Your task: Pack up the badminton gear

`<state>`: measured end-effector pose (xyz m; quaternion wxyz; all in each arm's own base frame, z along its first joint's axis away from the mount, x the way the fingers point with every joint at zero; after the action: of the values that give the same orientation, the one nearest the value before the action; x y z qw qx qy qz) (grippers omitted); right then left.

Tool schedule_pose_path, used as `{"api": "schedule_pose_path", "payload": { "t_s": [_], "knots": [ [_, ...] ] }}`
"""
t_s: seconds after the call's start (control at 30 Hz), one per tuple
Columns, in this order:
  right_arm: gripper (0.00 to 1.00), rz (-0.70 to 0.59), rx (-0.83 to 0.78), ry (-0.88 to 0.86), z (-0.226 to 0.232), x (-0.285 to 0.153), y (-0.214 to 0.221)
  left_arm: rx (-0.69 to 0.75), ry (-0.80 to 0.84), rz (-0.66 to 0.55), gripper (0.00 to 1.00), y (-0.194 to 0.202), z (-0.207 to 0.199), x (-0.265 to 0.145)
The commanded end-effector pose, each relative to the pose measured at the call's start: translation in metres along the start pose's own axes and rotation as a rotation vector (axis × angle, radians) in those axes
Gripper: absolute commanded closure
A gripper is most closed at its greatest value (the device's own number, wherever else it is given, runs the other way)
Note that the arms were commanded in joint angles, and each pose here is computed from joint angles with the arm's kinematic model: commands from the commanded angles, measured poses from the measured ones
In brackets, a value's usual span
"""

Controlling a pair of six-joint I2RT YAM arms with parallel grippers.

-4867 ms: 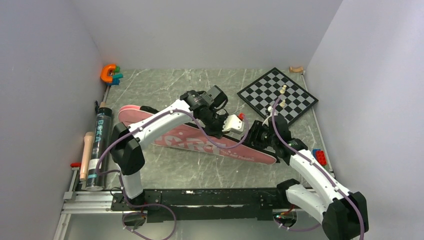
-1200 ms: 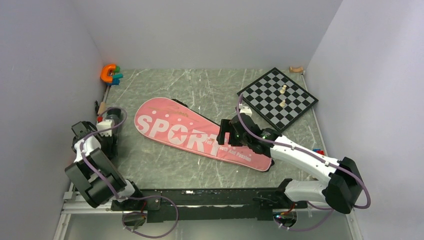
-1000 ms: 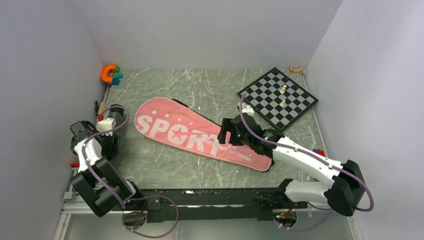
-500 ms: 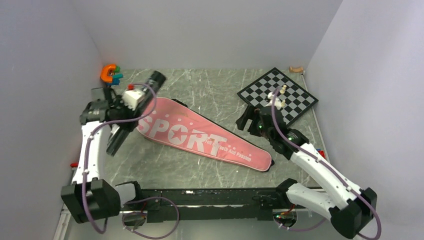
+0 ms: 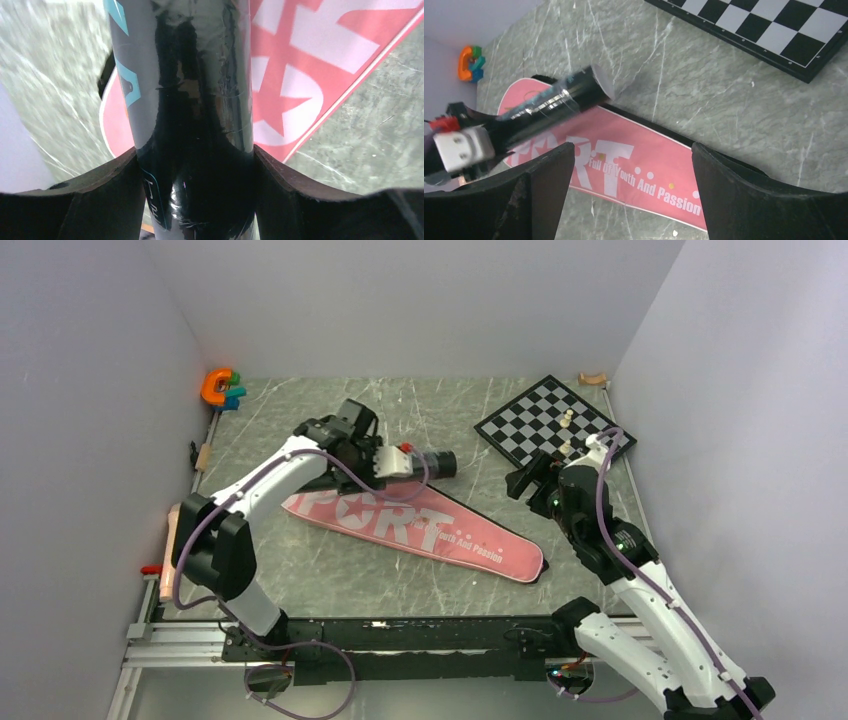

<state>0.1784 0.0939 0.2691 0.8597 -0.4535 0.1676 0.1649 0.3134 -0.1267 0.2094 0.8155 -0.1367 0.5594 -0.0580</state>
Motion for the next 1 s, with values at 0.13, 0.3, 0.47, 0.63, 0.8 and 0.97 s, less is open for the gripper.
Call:
{"api": "schedule_pose_path", "payload": {
  "t_s": [0.13, 0.3, 0.47, 0.63, 0.8, 0.97],
  "knots": [
    [0.11, -0.08, 0.041, 0.05, -0.004, -0.008, -0.018, 0.571, -0.176, -0.207, 0.62, -0.075, 0.02, 0.014],
    [0.11, -0.08, 0.025, 0.09, -0.011, -0.001, -0.018, 0.684, -0.228, -0.309, 0.6, -0.109, 0.03, 0.042],
    [0.11, -0.068, 0.028, 0.116, -0.017, 0.007, -0.018, 0.812, -0.145, -0.373, 0.6, -0.128, 0.019, 0.072],
    [0.11, -0.06, 0.035, 0.123, -0.024, 0.012, -0.016, 0.847, -0.074, -0.415, 0.59, -0.155, 0.008, 0.093],
    [0.11, -0.038, 0.027, 0.127, -0.028, 0.018, -0.012, 0.868, -0.052, -0.436, 0.54, -0.18, 0.004, 0.107],
    [0.11, -0.022, 0.016, 0.138, -0.035, 0.022, -0.009, 0.831, 0.066, -0.439, 0.48, -0.188, -0.011, 0.124]
  ]
}}
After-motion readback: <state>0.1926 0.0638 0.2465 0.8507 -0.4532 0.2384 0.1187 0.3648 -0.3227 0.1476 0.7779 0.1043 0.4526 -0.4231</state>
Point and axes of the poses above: each gripper's point midway between its finger pads, its own x axis out along the fingers, its own z axis along the line the jaws close on, y = z × x, the point moved 8 cm from there along -x, back along the fingers, and after that the axes turned 2 degrees about x, right-handed, at the moved point
